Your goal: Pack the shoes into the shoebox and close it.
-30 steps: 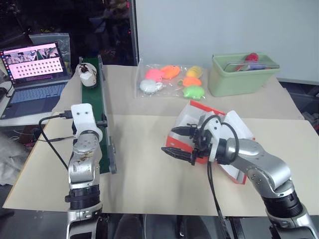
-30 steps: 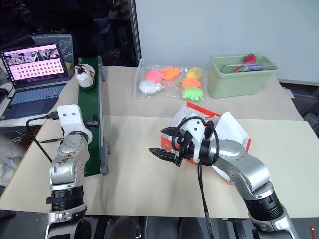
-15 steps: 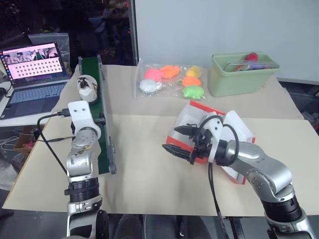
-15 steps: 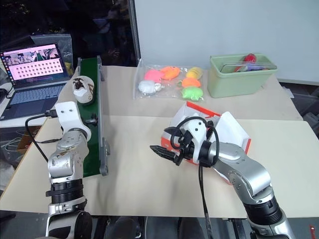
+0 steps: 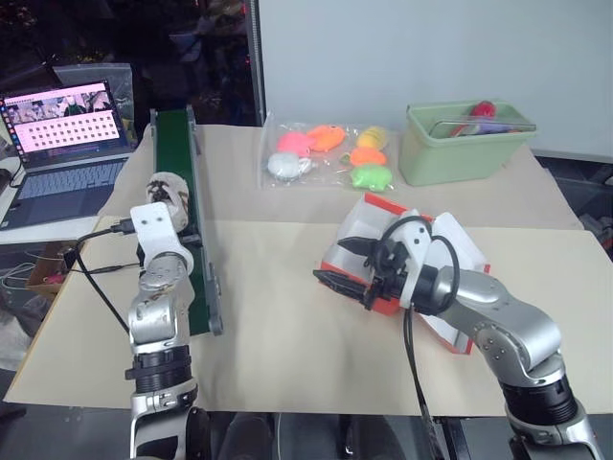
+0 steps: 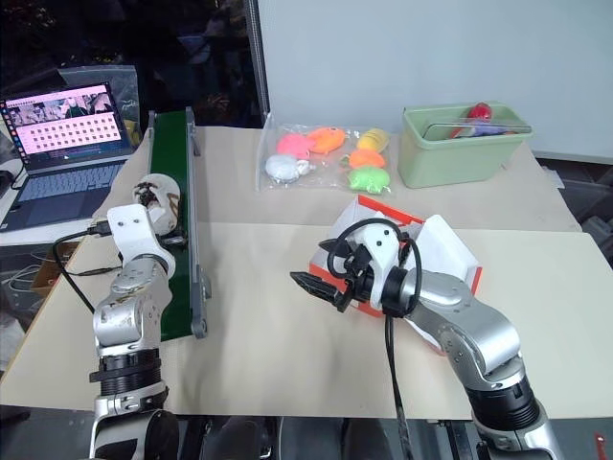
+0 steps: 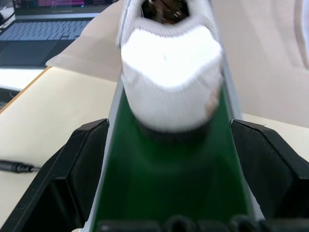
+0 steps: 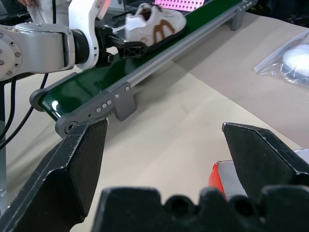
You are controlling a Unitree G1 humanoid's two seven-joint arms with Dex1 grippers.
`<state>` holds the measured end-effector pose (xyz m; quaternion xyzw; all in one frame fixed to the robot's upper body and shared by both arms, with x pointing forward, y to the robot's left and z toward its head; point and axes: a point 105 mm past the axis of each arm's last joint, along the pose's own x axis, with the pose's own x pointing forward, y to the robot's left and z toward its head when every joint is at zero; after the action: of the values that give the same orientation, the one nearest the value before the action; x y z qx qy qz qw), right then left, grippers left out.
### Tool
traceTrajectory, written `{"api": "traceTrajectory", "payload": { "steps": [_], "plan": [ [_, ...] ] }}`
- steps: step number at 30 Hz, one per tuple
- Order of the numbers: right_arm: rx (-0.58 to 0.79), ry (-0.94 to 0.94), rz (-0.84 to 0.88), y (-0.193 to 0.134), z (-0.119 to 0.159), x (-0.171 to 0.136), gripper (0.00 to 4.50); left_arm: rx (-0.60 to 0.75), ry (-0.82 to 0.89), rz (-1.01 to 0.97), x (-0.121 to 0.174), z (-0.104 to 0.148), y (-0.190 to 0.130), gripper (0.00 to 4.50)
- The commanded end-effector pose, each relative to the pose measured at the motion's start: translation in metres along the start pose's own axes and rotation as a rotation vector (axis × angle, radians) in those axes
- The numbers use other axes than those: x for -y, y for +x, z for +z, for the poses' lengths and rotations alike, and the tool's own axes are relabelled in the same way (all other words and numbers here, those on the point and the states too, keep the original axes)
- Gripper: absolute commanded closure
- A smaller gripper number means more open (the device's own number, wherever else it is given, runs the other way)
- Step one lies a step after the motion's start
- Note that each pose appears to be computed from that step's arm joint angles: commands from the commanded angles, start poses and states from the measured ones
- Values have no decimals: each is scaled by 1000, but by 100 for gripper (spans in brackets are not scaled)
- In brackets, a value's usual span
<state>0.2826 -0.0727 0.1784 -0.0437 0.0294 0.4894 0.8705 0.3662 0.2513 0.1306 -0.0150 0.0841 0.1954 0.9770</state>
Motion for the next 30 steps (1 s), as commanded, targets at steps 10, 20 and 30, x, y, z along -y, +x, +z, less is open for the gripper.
{"api": "traceTrajectory", "payload": {
  "steps": [10, 20, 30],
  "plan": [
    [64, -58, -7, -1, 24, 4, 0, 14, -62, -46, 14, 11, -4, 225],
    [272, 255, -70, 1, 62, 30, 0, 786, 381, -82, 52, 147, -61, 225],
    [378, 832, -85, 0, 73, 75, 0, 459, -81, -902, 145, 102, -97, 225]
  ]
}}
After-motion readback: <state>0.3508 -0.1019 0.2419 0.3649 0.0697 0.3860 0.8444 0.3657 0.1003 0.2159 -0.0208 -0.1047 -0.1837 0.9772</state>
